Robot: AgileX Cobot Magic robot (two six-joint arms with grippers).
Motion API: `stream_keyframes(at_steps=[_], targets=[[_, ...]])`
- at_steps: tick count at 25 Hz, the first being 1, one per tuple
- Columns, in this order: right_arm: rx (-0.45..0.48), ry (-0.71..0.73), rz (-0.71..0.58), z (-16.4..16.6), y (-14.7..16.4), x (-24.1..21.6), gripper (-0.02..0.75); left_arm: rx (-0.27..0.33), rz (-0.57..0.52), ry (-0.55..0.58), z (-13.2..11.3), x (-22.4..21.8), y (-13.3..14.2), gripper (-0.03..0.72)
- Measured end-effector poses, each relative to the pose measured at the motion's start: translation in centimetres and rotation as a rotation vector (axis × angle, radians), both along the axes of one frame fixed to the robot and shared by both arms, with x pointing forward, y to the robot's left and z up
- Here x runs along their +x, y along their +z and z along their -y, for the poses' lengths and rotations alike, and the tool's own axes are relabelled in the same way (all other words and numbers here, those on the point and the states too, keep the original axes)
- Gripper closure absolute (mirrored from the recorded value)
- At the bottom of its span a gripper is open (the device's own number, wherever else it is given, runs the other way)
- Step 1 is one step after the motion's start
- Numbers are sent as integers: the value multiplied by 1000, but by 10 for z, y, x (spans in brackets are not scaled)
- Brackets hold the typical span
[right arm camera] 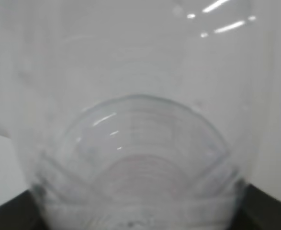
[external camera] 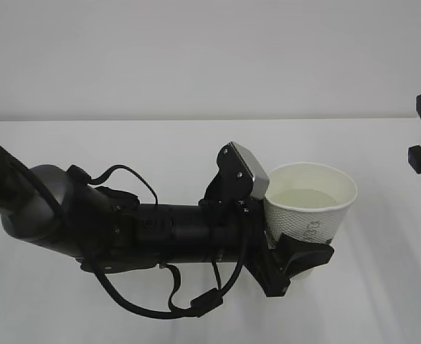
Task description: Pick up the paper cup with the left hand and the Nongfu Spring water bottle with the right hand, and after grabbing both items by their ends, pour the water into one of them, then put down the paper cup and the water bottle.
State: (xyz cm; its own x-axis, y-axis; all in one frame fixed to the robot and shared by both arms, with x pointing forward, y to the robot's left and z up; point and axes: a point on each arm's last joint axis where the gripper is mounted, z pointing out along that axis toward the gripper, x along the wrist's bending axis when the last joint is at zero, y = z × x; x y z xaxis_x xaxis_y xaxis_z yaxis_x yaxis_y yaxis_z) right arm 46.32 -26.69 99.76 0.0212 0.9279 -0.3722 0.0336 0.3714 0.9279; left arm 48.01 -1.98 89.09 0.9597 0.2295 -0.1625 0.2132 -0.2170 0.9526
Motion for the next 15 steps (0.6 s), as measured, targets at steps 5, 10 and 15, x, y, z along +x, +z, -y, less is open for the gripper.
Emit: stream_keyframes(at_steps=[5, 10, 15], targets=[[186, -4, 6, 0, 0, 0, 244, 0, 0, 0, 0, 0, 0, 196], [302, -7, 10, 0, 0, 0, 244, -1, -1, 2, 0, 0, 0, 196], [379, -3, -3, -1, -3, 1, 244, -1, -1, 2, 0, 0, 0, 196]])
